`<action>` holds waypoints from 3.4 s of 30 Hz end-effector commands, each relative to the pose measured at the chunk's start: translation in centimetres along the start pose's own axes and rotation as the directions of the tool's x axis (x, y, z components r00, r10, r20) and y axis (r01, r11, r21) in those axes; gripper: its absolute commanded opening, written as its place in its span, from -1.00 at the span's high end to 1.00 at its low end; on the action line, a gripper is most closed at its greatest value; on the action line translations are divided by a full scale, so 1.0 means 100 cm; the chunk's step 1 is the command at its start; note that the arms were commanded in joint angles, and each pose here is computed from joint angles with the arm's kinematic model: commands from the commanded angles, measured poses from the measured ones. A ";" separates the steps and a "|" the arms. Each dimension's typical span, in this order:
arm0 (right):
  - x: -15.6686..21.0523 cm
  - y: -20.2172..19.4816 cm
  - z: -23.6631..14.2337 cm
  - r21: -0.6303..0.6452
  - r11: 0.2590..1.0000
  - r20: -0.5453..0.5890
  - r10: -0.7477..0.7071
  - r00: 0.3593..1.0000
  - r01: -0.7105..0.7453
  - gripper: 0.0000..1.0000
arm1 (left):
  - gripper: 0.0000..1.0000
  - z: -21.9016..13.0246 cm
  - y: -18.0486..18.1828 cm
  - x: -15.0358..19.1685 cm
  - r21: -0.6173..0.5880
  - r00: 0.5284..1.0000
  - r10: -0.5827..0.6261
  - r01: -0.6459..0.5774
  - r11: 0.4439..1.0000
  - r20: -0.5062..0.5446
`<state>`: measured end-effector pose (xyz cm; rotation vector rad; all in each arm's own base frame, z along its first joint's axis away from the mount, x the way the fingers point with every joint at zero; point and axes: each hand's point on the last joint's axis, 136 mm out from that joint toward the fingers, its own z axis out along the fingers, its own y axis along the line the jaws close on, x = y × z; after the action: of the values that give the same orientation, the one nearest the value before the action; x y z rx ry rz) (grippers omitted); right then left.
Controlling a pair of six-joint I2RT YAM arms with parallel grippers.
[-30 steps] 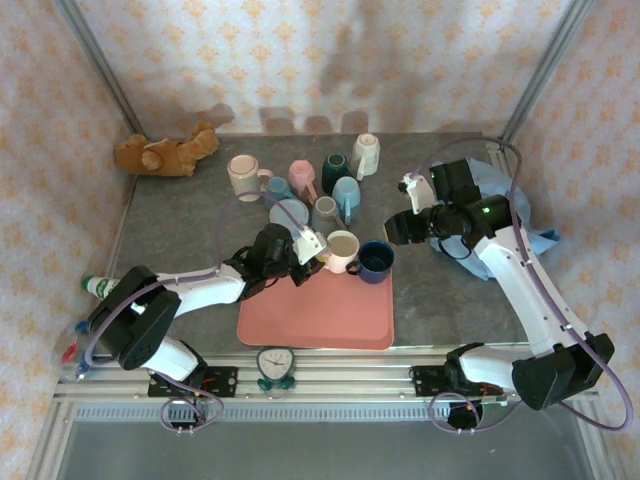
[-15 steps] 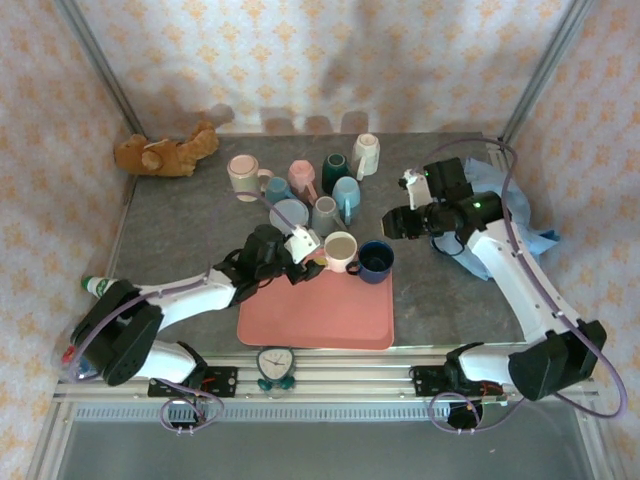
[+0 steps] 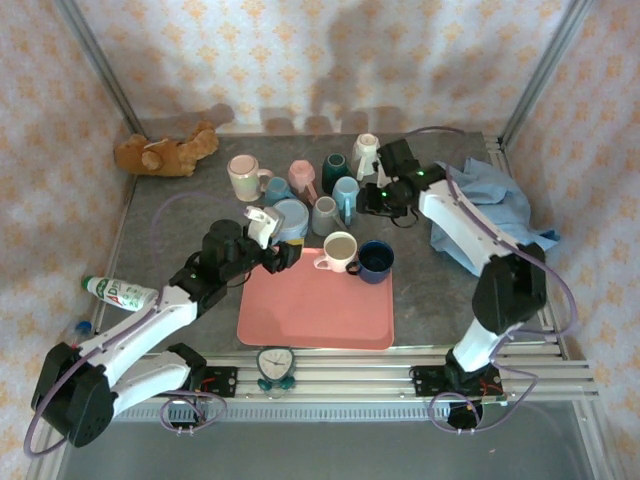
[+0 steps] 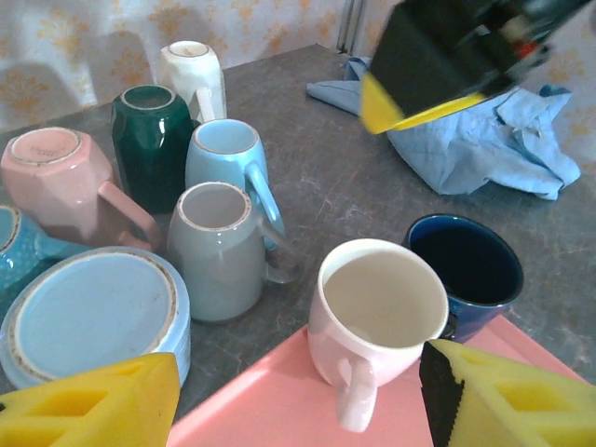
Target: Turn the mug right side up
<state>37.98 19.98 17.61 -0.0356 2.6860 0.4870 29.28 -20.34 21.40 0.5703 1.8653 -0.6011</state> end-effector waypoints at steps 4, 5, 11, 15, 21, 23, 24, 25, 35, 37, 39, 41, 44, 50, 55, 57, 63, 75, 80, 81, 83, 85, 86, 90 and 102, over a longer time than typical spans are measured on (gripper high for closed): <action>-0.021 0.004 0.033 0.104 0.994 -0.011 0.028 1.000 -0.026 0.13 | -0.44 -0.032 -0.004 -0.018 0.006 0.995 -0.098 0.098 0.995 0.004; -0.022 0.005 0.038 0.109 0.994 -0.020 0.029 0.999 -0.027 0.15 | -0.45 -0.035 -0.004 -0.019 0.012 0.994 -0.106 0.106 0.994 0.005; -0.029 0.007 0.062 0.124 0.991 -0.039 0.045 0.998 -0.040 0.29 | -0.44 -0.039 0.005 -0.016 0.033 0.979 -0.202 0.203 0.979 -0.027; -0.029 0.007 0.075 0.135 0.990 -0.058 0.050 0.997 -0.041 0.29 | -0.43 -0.032 0.007 -0.009 0.034 0.976 -0.211 0.213 0.976 -0.055; -0.029 0.008 0.089 0.141 0.989 -0.078 0.054 0.995 -0.043 0.29 | -0.43 -0.024 0.009 -0.007 0.039 0.973 -0.215 0.218 0.975 -0.082; -0.029 0.008 0.094 0.146 0.988 -0.086 0.057 0.995 -0.044 0.29 | -0.43 -0.024 0.011 -0.007 0.035 0.973 -0.216 0.220 0.975 -0.080; -0.029 0.008 0.096 0.148 0.988 -0.087 0.058 0.994 -0.045 0.30 | -0.43 -0.023 0.011 -0.007 0.035 0.973 -0.217 0.220 0.975 -0.081; -0.028 0.007 0.097 0.151 0.987 -0.092 0.062 0.994 -0.047 0.30 | -0.43 -0.023 0.011 -0.007 0.037 0.973 -0.217 0.220 0.975 -0.080; -0.020 0.001 0.112 0.187 0.982 -0.119 0.054 0.991 -0.031 0.30 | -0.43 -0.019 0.016 -0.004 0.033 0.971 -0.222 0.226 0.974 -0.086; -0.019 0.000 0.114 0.201 0.979 -0.122 0.047 0.991 -0.022 0.30 | -0.43 -0.018 0.016 -0.003 0.033 0.971 -0.223 0.227 0.973 -0.087; -0.018 -0.002 0.116 0.218 0.976 -0.126 0.044 0.991 -0.016 0.30 | -0.43 -0.017 0.016 -0.004 0.035 0.970 -0.225 0.229 0.973 -0.087; -0.019 -0.003 0.118 0.231 0.973 -0.124 0.039 0.992 -0.009 0.30 | -0.43 -0.016 0.016 -0.002 0.036 0.970 -0.227 0.231 0.972 -0.092; -0.019 -0.004 0.119 0.256 0.967 -0.119 0.024 0.993 0.007 0.31 | -0.43 -0.015 0.017 -0.001 0.035 0.969 -0.230 0.234 0.972 -0.094; -0.019 -0.006 0.124 0.267 0.964 -0.118 0.027 0.993 0.005 0.36 | -0.43 -0.014 0.018 0.001 0.031 0.968 -0.231 0.235 0.971 -0.098; -0.021 -0.006 0.125 0.270 0.963 -0.111 0.024 0.994 0.007 0.52 | -0.43 -0.014 0.019 0.003 0.030 0.967 -0.232 0.236 0.971 -0.101; -0.021 -0.006 0.124 0.272 0.962 -0.109 0.022 0.994 0.009 0.55 | -0.43 -0.014 0.019 0.003 0.030 0.967 -0.234 0.238 0.971 -0.102; -0.024 -0.004 0.117 0.271 0.962 -0.102 0.008 0.995 0.020 0.82 | -0.41 -0.014 0.019 0.002 0.029 0.966 -0.239 0.243 0.970 -0.100; -0.038 0.010 0.074 0.210 0.978 0.000 -0.001 1.000 0.001 1.00 | -0.35 -0.015 0.021 -0.005 0.025 0.954 -0.296 0.297 0.955 -0.047; -0.042 0.015 0.050 0.186 0.983 0.047 -0.001 0.999 -0.008 1.00 | -0.35 -0.012 0.024 -0.010 0.019 0.938 -0.347 0.347 0.938 -0.027; -0.043 0.016 0.045 0.183 0.983 0.059 -0.001 0.998 -0.010 1.00 | -0.35 -0.012 0.026 -0.010 0.007 0.930 -0.366 0.366 0.930 -0.021; -0.045 0.018 0.034 0.174 0.985 0.083 -0.002 0.997 -0.013 1.00 | -0.35 -0.011 0.028 -0.011 -0.002 0.921 -0.390 0.390 0.921 -0.008; -0.047 0.019 0.023 0.167 0.986 0.104 -0.002 0.995 -0.015 1.00 | -0.35 -0.011 0.029 -0.014 0.000 0.915 -0.404 0.404 0.915 0.004; -0.049 0.021 0.016 0.159 0.987 0.119 -0.003 0.993 -0.017 1.00 | -0.35 -0.011 0.029 -0.016 0.004 0.911 -0.412 0.412 0.911 0.011; -0.056 0.032 -0.012 0.102 0.995 0.185 0.002 0.983 -0.021 1.00 | -0.35 -0.011 0.030 -0.026 0.023 0.881 -0.470 0.469 0.883 0.058; -0.074 0.085 -0.103 -0.236 0.972 0.395 0.091 0.914 0.006 1.00 | -0.32 -0.002 0.054 -0.052 0.127 0.502 -0.836 0.835 0.535 0.223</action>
<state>39.57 22.67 25.96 0.0520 2.4337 0.5491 33.10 -17.81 23.38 -0.2717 1.9538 -1.1365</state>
